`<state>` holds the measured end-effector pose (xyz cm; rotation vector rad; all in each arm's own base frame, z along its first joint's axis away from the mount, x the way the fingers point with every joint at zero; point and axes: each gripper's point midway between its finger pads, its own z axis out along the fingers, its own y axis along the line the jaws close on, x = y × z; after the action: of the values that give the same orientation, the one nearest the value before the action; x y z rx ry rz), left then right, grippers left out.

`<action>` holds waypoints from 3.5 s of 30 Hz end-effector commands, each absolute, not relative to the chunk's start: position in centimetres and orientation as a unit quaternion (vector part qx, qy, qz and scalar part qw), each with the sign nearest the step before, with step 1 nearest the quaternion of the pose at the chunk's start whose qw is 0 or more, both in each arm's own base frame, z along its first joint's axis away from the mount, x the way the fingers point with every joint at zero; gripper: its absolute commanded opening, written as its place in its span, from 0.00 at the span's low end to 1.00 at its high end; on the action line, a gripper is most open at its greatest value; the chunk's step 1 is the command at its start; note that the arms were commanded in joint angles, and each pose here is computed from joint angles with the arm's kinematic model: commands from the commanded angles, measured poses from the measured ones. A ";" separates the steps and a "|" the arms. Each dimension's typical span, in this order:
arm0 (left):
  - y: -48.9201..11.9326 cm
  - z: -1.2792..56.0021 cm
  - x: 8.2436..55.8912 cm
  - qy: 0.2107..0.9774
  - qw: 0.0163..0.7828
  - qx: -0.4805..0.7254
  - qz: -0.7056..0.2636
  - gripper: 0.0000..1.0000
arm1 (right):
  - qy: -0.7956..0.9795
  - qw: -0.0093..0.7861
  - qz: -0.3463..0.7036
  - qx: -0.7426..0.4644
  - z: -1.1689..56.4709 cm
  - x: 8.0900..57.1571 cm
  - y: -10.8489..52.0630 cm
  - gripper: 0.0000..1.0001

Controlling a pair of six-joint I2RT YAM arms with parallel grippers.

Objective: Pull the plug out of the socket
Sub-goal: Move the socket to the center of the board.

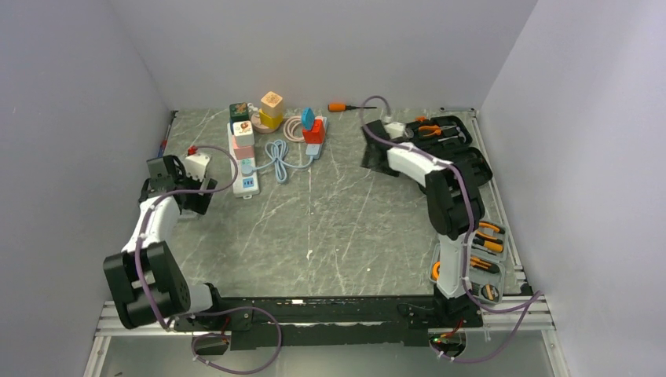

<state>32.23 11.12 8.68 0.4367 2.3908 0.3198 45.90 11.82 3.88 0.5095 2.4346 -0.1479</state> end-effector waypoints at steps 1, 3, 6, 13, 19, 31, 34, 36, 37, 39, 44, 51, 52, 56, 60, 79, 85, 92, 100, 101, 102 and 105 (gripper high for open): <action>6.7 13.9 31.7 0.901 0.389 0.190 0.025 0.99 | 0.890 0.446 0.019 0.095 13.9 46.4 21.6 0.75; 5.1 15.6 30.8 0.896 0.396 0.202 -0.008 0.99 | 0.883 0.464 0.056 0.046 15.4 45.4 26.3 0.76; 3.4 17.7 29.5 0.890 0.404 0.209 -0.043 1.00 | 0.880 0.466 0.089 -0.021 15.7 44.6 32.3 0.79; 2.7 19.2 28.0 0.896 0.398 0.189 -0.060 0.99 | 0.890 0.436 0.097 -0.092 11.6 44.6 40.9 0.80; 3.5 19.9 27.6 0.897 0.404 0.171 -0.050 0.99 | 0.892 0.426 0.115 -0.103 8.8 45.1 42.9 0.80; 4.0 20.2 27.7 0.903 0.400 0.150 -0.044 0.99 | 0.890 0.416 0.159 -0.094 7.3 45.2 44.9 0.79; 4.1 19.8 27.6 0.904 0.398 0.150 -0.042 0.99 | 0.886 0.428 0.161 -0.079 8.5 44.9 44.1 0.77; 4.1 19.5 27.6 0.905 0.396 0.151 -0.043 0.99 | 0.883 0.437 0.157 -0.072 9.2 44.7 43.3 0.76; 4.1 19.5 27.6 0.905 0.396 0.151 -0.043 0.99 | 0.881 0.442 0.157 -0.069 9.7 44.6 42.9 0.75; 4.1 19.3 27.6 0.905 0.395 0.150 -0.044 0.99 | 0.876 0.452 0.159 -0.061 10.7 44.4 42.5 0.75; 4.3 19.2 27.9 0.906 0.394 0.147 -0.045 0.99 | 0.864 0.467 0.181 -0.050 12.1 44.4 42.8 0.75; 4.6 19.2 28.0 0.907 0.393 0.149 -0.035 0.99 | 0.868 0.446 0.205 -0.070 9.7 45.4 45.6 0.78; 4.7 19.1 28.0 0.907 0.392 0.149 -0.031 0.99 | 0.871 0.441 0.204 -0.072 8.9 45.6 45.9 0.78; 4.9 19.0 28.0 0.907 0.391 0.150 -0.027 0.99 | 0.877 0.429 0.206 -0.073 7.0 46.0 46.6 0.78; 4.9 19.0 28.1 0.908 0.390 0.147 -0.031 0.99 | 0.883 0.421 0.196 -0.069 5.0 46.2 46.6 0.75; 4.9 19.3 27.7 0.910 0.389 0.139 -0.029 0.99 | 0.880 0.448 0.140 -0.068 5.9 46.1 45.0 0.66; 5.2 19.2 27.2 0.911 0.388 0.140 -0.018 0.99 | 0.882 0.445 0.139 -0.069 4.6 46.7 45.8 0.74; 5.2 18.7 27.0 0.914 0.382 0.137 -0.021 1.00 | 0.893 0.423 0.136 -0.079 2.1 46.0 46.0 0.56; 5.3 18.2 26.8 0.915 0.380 0.135 -0.021 0.99 | 0.903 0.405 0.114 -0.085 1.7 43.1 42.5 0.23; 5.3 18.2 26.8 0.915 0.379 0.135 -0.021 0.99 | 0.905 0.402 0.112 -0.082 1.7 42.7 42.0 0.18; 5.3 18.1 26.7 0.915 0.379 0.136 -0.020 0.99 | 0.908 0.397 0.110 -0.080 1.7 42.2 41.6 0.13; 5.3 18.0 26.5 0.916 0.375 0.138 -0.021 0.99 | 0.913 0.386 0.109 -0.073 2.1 40.7 40.2 0.04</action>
<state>26.72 5.17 17.44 0.3515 2.3659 -0.0695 44.87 43.50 3.92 -0.1727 2.1743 0.3719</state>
